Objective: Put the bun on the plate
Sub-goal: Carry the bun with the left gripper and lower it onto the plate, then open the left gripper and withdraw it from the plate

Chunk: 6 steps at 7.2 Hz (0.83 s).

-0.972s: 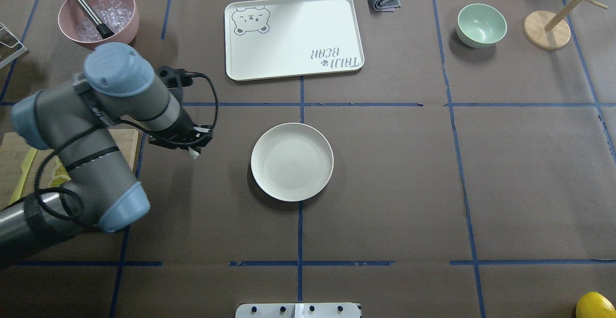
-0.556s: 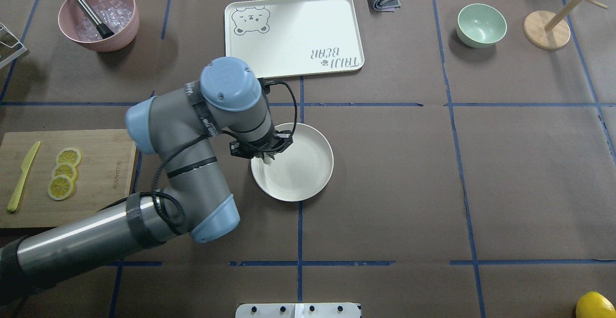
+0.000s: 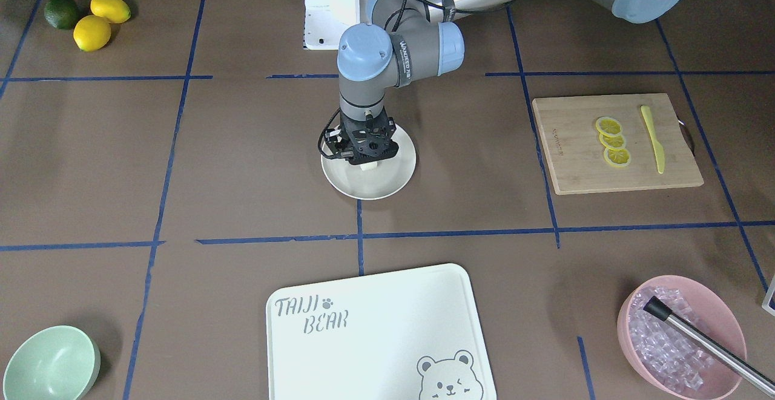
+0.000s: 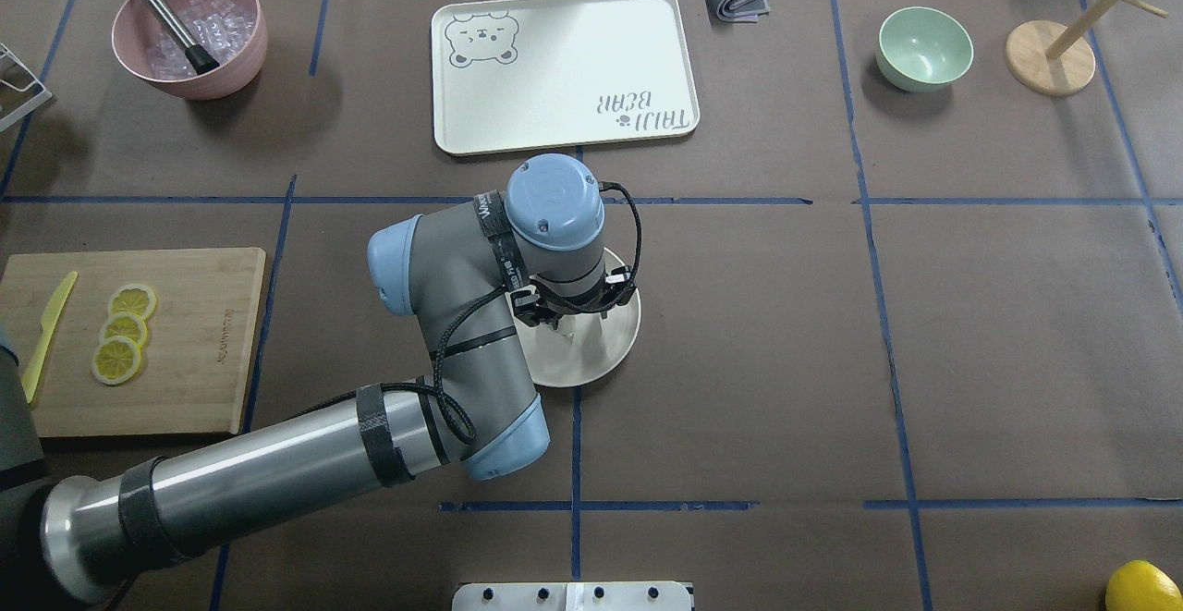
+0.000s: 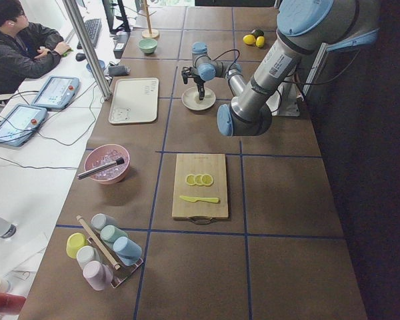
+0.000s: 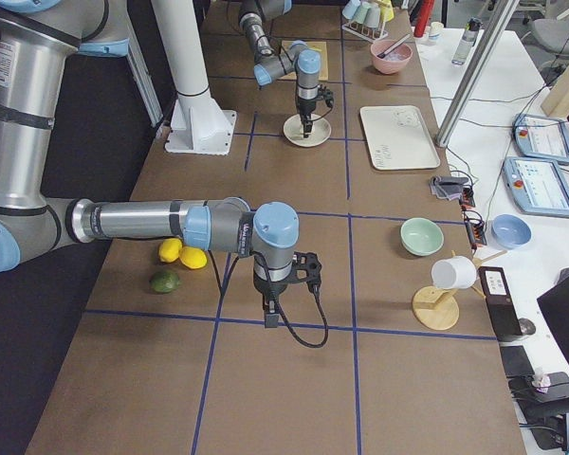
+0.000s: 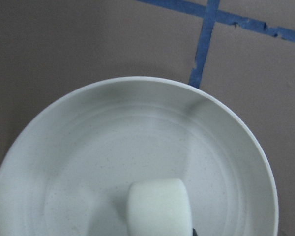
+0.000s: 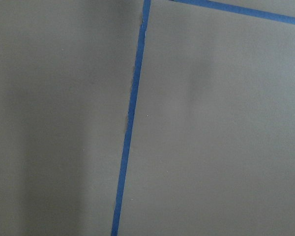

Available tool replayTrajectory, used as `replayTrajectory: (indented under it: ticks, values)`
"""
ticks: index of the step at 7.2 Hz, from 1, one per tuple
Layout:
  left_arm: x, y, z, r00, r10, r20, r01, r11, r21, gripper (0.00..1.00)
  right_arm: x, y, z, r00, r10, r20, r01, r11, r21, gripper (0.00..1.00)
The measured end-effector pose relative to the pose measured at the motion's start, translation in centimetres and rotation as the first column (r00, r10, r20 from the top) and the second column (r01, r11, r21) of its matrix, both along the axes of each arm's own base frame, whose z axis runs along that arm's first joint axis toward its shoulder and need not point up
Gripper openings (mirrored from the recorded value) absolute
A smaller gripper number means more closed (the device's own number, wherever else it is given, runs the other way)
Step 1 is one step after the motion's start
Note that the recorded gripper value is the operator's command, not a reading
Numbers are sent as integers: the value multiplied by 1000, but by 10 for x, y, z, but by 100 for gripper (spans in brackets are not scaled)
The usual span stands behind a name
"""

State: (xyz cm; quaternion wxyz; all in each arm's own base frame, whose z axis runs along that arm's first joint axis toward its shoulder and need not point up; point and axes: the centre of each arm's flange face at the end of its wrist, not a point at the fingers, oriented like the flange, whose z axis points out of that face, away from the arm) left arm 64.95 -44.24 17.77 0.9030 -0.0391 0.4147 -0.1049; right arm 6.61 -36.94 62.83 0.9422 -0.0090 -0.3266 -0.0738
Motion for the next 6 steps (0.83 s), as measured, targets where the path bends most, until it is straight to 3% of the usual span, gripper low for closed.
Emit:
replayTrajectory:
  ticks: [4,6]
  values:
    - [-16,-12,-4,1000,2,-14,-2,1000,22,100,0,-2,-2,1000,1,0,-1,1000,4,100]
    - [-64,-22,22,996,85,-28,-83,994,65,100,0,-2,-3,1000,1,3,-1,1000,5,100]
